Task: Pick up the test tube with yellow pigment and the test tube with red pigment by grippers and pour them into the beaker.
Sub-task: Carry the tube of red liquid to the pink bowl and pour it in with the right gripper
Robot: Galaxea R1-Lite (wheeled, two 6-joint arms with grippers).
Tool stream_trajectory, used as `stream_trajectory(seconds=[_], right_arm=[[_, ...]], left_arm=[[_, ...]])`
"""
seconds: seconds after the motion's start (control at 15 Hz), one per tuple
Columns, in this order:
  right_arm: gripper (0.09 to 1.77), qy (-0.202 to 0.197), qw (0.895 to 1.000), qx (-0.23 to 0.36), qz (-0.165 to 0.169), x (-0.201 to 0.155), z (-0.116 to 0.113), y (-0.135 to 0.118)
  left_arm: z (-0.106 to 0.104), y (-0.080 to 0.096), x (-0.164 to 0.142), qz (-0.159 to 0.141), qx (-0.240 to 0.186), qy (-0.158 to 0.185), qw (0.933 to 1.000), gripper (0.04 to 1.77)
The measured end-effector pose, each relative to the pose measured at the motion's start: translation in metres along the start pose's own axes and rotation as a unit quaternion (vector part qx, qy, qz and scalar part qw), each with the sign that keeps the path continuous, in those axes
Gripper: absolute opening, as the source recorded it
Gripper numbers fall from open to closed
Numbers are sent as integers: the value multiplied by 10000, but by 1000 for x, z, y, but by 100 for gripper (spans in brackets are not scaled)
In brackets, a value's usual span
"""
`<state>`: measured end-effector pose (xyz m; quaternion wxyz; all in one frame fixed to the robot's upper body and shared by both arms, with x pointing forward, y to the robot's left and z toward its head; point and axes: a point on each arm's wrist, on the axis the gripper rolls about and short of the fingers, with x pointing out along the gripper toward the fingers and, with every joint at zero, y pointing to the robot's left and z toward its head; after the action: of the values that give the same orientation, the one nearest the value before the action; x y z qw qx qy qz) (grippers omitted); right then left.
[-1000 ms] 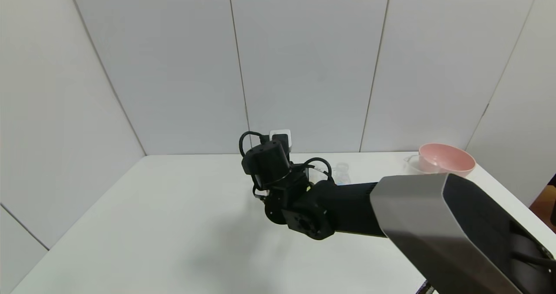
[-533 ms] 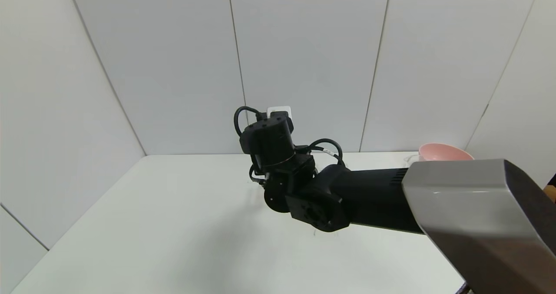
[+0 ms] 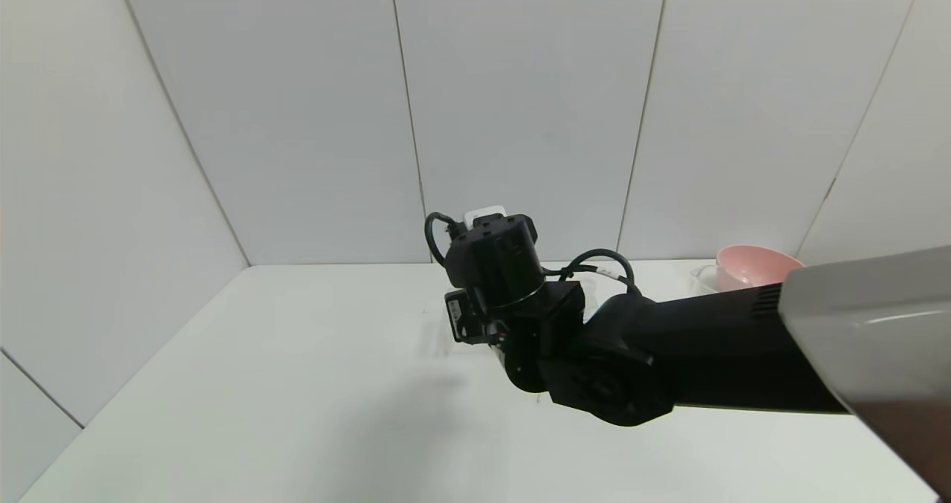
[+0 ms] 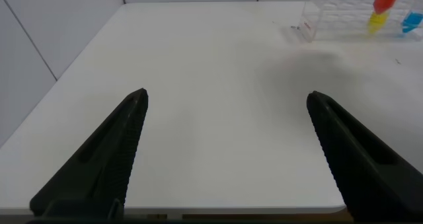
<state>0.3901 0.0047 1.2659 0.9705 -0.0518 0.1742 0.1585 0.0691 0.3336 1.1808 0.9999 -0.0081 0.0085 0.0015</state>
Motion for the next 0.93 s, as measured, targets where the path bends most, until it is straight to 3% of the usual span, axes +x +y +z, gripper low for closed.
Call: stream_trajectory(seconds=[0.4, 0.93], right_arm=[[51, 526, 9868, -297, 1504, -55, -4, -51], [51, 431, 9603, -504, 2709, -97, -6, -188]], left_arm=[[0, 0, 0, 0, -2, 0, 10000, 172], [0, 0, 0, 0, -2, 0, 10000, 172]])
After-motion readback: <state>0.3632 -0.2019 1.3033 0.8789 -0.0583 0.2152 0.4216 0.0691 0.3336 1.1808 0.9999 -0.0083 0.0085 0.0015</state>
